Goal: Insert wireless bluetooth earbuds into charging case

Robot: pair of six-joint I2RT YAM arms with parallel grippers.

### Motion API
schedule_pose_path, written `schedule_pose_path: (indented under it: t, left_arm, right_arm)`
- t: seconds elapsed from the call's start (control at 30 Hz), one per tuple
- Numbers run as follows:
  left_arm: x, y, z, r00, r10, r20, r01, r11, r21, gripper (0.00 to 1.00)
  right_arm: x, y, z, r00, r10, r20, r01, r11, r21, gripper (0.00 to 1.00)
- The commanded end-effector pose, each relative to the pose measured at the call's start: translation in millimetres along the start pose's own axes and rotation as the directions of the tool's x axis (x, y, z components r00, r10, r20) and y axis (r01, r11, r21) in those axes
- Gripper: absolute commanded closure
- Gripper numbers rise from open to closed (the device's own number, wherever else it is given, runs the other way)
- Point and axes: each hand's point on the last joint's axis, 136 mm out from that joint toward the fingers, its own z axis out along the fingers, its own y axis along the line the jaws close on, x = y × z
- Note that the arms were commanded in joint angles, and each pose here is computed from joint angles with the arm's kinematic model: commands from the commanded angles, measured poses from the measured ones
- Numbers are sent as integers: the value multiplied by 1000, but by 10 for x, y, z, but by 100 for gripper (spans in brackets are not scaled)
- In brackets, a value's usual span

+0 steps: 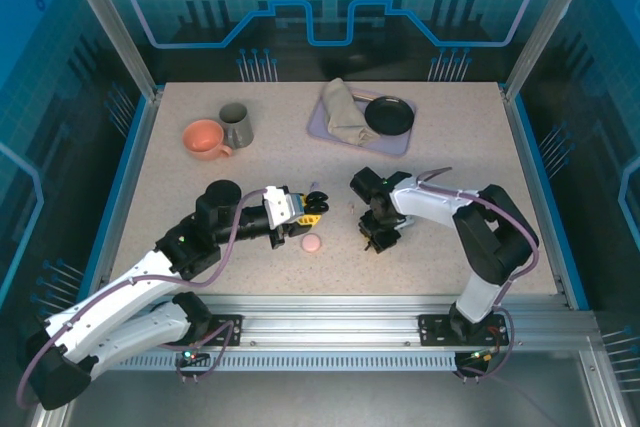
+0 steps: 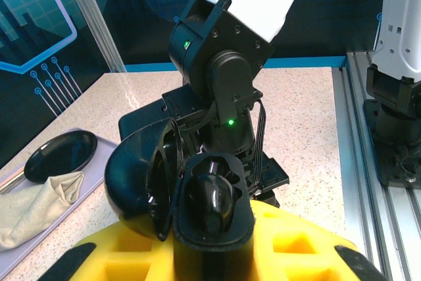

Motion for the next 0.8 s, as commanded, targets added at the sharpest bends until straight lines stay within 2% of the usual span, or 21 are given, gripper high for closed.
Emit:
schedule_pose_path:
  t: [0.0,0.2,0.37,0.6,0.77]
  left_arm:
    - [-97,-16,-11,999,-8,51,8,1000,4,100]
    - [-22,38,61,993,-104,59,105,994,-17,100]
    - [61,93,167,978,-199,60,201,979,-25,100]
    - [82,170,321,963,-261,64,263,964,-27,100]
    - [23,232,456,958,-277,70,278,960,-12,100]
  right_arm:
    - [-168,-106,-190,994,-37,107,37,999,-6,76]
    - [-264,-128,-417,982,-66,176,83,993,-88,76]
    - [-381,2,-826,941,-149,303,225,947,-231,76]
    - [-381,246,-1656,830,-244,501,486,758,-436,76]
    - [-302,293,-2229,745,-273,609,623,612,-488,76]
